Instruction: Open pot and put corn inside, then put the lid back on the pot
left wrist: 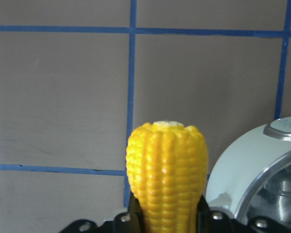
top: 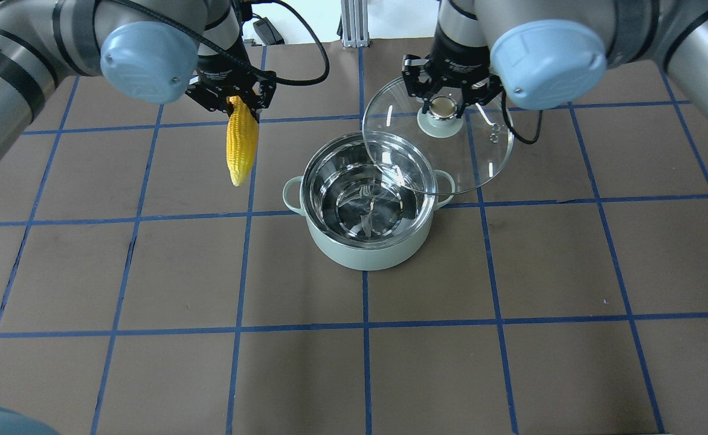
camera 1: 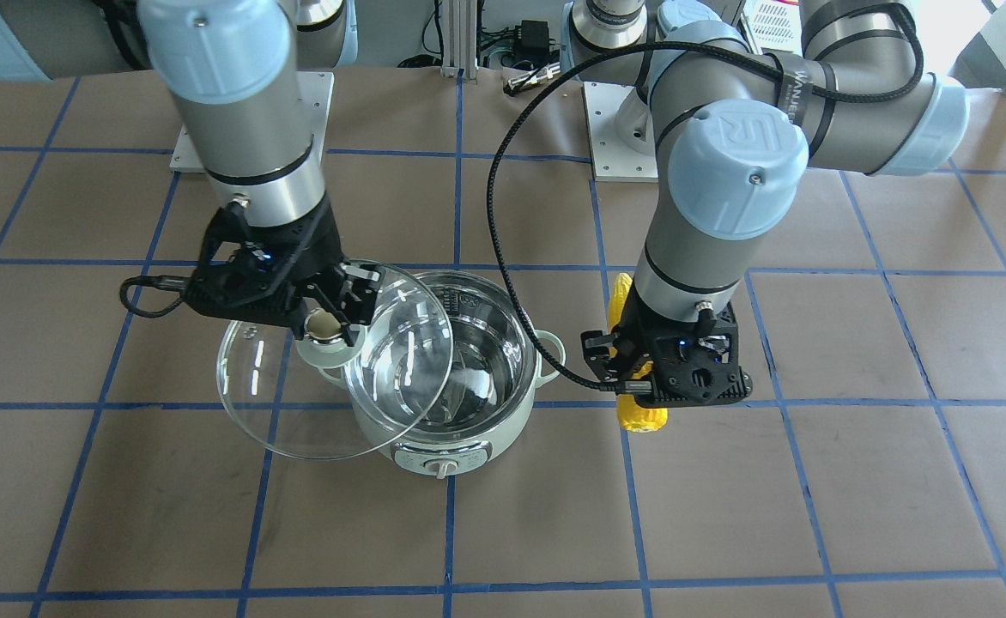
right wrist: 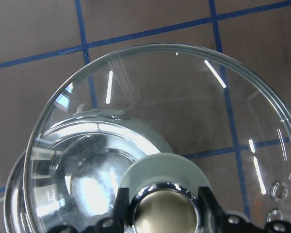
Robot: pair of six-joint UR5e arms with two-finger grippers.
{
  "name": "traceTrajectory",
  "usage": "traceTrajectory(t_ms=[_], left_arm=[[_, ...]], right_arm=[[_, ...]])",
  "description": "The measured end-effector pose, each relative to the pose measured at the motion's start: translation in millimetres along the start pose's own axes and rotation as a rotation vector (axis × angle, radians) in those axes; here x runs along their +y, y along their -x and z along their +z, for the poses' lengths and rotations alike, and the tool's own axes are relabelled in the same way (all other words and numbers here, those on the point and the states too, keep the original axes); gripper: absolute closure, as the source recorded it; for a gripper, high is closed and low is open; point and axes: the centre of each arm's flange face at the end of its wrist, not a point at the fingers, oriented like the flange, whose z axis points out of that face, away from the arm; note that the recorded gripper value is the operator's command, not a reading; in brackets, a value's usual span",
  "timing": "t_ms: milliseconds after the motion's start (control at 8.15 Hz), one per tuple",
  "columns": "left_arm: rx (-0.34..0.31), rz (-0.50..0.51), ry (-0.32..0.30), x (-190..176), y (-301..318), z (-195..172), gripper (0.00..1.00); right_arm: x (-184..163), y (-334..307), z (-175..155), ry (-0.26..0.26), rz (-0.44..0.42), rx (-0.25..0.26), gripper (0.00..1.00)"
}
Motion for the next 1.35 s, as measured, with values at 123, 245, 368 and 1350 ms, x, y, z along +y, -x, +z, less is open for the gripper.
traceTrajectory(t_ms=[123,245,368,1350], left_arm=[[0.005,-0.015,-0.003,10,-28,-1,1.0],[0.016,-0.045,-0.005,22,-56,-1,1.0],[0.031,-0.067,-0.002,33,-83,0,1.0],[0.093,0.044,-0.009,80,-209,89,0.13]], right_arm=[[-13,-38,-8,0.024,-0.026,0.007,0.66],[-26,-78,-14,0.045,-0.071,0.015,0.66],[-34,-109,-18,0.056,-0.103,0.018,0.66],[-36,-141,-18,0.091,-0.128,0.02,0.66]])
